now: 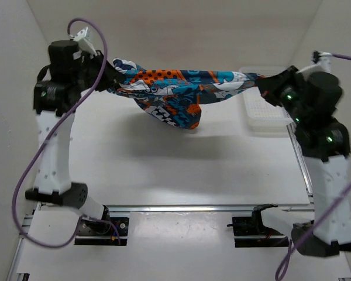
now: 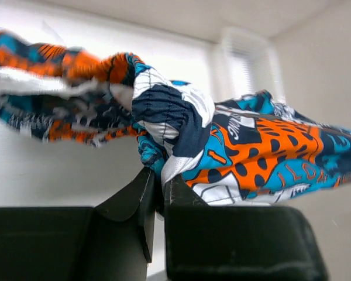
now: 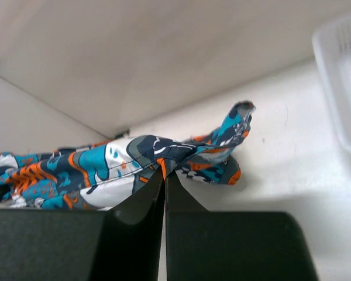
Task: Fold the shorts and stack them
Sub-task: Flatten the shorts out
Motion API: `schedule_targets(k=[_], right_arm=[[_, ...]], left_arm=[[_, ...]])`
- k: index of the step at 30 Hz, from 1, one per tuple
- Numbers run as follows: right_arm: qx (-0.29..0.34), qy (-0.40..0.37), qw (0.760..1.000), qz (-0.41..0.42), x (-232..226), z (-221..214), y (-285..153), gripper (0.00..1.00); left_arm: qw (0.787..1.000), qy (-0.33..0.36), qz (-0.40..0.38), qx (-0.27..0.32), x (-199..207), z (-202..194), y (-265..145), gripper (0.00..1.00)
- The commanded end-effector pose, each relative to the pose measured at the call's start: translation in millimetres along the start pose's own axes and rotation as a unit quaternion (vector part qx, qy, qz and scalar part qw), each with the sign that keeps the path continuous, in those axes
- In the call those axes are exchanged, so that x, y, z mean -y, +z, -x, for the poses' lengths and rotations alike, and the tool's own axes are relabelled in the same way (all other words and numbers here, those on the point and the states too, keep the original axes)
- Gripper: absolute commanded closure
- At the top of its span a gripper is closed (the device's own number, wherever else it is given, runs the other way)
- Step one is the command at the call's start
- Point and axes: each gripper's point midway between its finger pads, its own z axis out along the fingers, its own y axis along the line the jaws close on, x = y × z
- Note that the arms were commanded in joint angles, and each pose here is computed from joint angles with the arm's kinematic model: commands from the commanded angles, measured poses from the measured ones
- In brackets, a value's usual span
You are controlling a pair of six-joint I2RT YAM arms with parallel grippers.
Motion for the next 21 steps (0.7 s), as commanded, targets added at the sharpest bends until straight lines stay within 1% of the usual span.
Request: schedule_targets(k=[1, 4, 5, 7, 9, 11, 12, 14, 16, 17, 19, 21], right_arm=[[0.066, -0.052, 0.996, 0.003, -8.7, 36.4, -60.6, 1.0], [0.105, -0.067, 0.992, 0.029, -25.2, 57.1, -104.8, 1.0], [0.115, -0.066, 0.99, 0.036, -29.1, 61.6, -115.3, 1.0], [0.15, -0.07, 0.984, 0.059, -41.2, 76.1, -145.2, 1.0], [0.165, -0.07, 0.981, 0.069, -46.8, 82.5, -161.9, 1.0], [0.191, -0.068, 0.976, 0.082, -54.4, 93.9, -181.7, 1.0], [0.197, -0.068, 0.974, 0.086, -56.7, 96.6, -186.2, 1.0], [0.206, -0.063, 0.972, 0.093, -60.8, 100.9, -193.7, 1.0], [0.212, -0.06, 0.972, 0.085, -59.0, 104.7, -192.0, 1.0], [0.207, -0.06, 0.974, 0.075, -56.5, 105.1, -179.6, 1.0], [0.199, -0.059, 0.976, 0.064, -53.5, 104.7, -165.0, 1.0], [0.187, -0.064, 0.979, 0.041, -45.7, 103.4, -133.7, 1.0]], left_arm=[[0.998, 0.01, -0.055, 0.018, 39.1, -13.4, -76.3, 0.9], [0.996, 0.008, -0.089, 0.028, 57.8, -22.3, -108.2, 0.9], [0.994, 0.007, -0.107, 0.038, 66.3, -26.2, -130.1, 0.9], [0.989, 0.012, -0.144, 0.04, 81.3, -31.5, -152.6, 0.9], [0.982, 0.019, -0.181, 0.045, 96.3, -34.3, -179.2, 0.9], [0.979, 0.021, -0.198, 0.045, 103.3, -37.3, -194.2, 0.9], [0.977, 0.018, -0.21, 0.035, 106.8, -43.1, -200.4, 0.9], [0.976, 0.019, -0.217, 0.026, 107.8, -48.1, -202.4, 0.9], [0.978, 0.007, -0.208, 0.009, 101.7, -54.5, -190.3, 0.9], [0.978, 0.007, -0.208, 0.009, 100.3, -56.1, -188.2, 0.9], [0.982, -0.006, -0.189, -0.021, 87.3, -68.3, -162.5, 0.9], [0.985, -0.019, -0.17, -0.029, 76.8, -71.5, -141.6, 0.9]])
